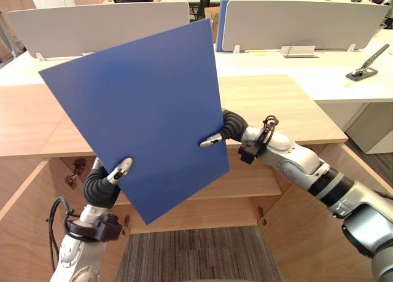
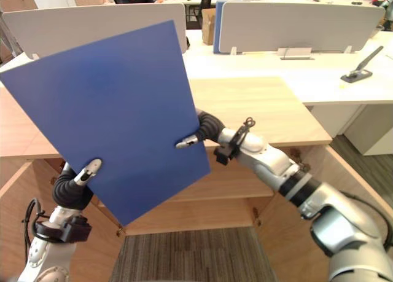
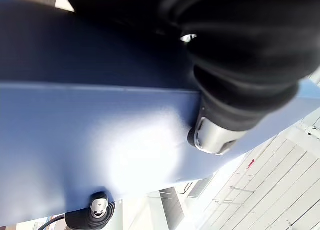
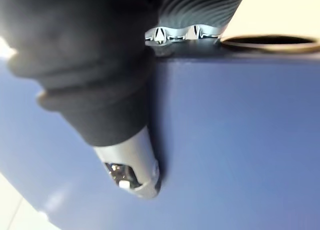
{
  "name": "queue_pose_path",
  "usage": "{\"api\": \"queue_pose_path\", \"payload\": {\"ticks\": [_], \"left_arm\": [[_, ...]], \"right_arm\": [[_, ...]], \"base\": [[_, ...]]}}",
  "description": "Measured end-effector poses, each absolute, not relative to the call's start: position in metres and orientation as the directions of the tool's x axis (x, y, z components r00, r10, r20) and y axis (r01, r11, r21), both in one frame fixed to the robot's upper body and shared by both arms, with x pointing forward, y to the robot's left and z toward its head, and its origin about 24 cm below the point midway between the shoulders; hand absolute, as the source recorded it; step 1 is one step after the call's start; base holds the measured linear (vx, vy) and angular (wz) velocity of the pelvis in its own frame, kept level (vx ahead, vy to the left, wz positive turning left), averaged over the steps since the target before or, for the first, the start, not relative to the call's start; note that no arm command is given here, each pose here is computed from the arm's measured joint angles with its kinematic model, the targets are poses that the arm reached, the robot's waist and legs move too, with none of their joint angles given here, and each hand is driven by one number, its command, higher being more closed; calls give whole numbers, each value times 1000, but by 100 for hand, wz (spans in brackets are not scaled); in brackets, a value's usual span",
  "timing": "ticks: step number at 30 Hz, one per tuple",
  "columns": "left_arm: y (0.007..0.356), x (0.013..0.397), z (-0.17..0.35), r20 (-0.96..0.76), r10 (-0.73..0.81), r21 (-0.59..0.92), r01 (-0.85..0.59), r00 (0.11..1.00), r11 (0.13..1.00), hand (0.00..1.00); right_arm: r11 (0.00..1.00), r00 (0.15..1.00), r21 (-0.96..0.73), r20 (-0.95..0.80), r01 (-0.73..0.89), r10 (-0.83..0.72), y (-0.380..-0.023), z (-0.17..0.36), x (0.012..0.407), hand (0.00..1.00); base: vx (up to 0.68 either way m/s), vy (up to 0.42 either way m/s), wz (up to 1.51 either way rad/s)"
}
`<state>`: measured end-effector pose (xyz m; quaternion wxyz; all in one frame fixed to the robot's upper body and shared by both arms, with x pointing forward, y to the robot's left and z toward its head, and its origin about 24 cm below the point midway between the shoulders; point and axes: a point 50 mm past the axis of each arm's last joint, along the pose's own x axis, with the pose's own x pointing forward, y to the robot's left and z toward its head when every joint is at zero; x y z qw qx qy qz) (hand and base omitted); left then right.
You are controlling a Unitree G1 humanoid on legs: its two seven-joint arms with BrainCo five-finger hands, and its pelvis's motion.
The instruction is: Walk over to the cabinet, pick up the folder, carry it to the office cabinet, place the folder inside the office cabinet, then close the office cabinet door
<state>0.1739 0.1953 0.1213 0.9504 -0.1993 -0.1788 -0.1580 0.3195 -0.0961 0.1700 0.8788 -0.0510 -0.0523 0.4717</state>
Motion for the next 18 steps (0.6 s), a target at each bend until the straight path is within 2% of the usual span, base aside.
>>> {"api": "queue_pose_path", "payload": {"ticks": [3,4,9,13,18], "left_arm": [[193,173,122,414,-242,-325,391,878,861,100],[192,172,121,416,-246,-329,397,875,857,0],[178,168,113,388,-296,-365,440,873,821,0],[165,164,87,303,-397,-460,498,866,735,0],[156,165,44,158,-429,-582,435,889,687,0]], "right_arm": [[530,532,-163,35,-832,846,-102,176,315,100],[527,529,-159,38,-835,848,-104,179,314,100],[548,549,-190,51,-815,834,-115,188,314,100],[553,557,-226,53,-802,829,-121,188,309,100],[550,572,-258,-12,-794,820,-124,170,305,100]], "base": [[0,0,0],[0,0,0],[0,0,0],[0,0,0],[0,0,0]]}}
